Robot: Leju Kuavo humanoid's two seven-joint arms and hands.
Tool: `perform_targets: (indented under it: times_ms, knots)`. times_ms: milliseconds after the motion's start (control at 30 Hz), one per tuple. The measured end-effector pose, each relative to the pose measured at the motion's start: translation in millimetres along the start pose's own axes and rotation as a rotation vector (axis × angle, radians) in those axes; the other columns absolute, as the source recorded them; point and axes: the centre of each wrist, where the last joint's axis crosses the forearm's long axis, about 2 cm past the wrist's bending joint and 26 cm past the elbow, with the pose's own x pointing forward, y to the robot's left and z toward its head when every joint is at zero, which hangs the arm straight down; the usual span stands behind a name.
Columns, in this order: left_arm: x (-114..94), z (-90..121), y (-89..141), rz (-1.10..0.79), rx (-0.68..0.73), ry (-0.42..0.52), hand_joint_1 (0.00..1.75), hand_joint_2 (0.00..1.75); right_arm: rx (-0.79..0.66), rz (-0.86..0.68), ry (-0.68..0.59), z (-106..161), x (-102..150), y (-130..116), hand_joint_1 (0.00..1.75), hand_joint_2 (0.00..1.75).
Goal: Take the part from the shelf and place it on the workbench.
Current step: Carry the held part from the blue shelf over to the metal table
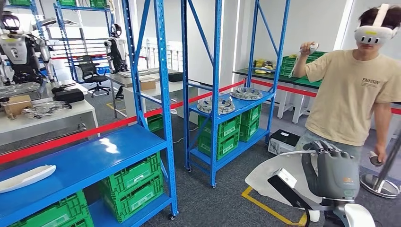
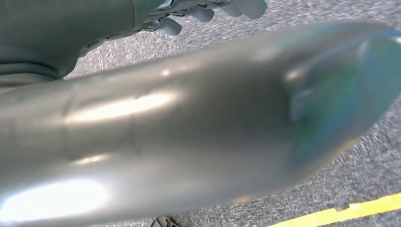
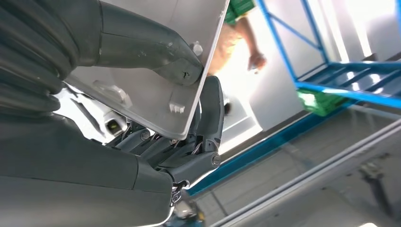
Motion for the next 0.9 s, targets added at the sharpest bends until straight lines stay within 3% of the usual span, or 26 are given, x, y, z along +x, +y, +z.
perform_targets:
  times_ms: [900]
  knots:
    - [-1.5,1.7,-1.7,0.01,-0.002,0.008,0.0,0.0,0.028,0.011,0.006,7.9,-1.9,1.3,1.4,1.75]
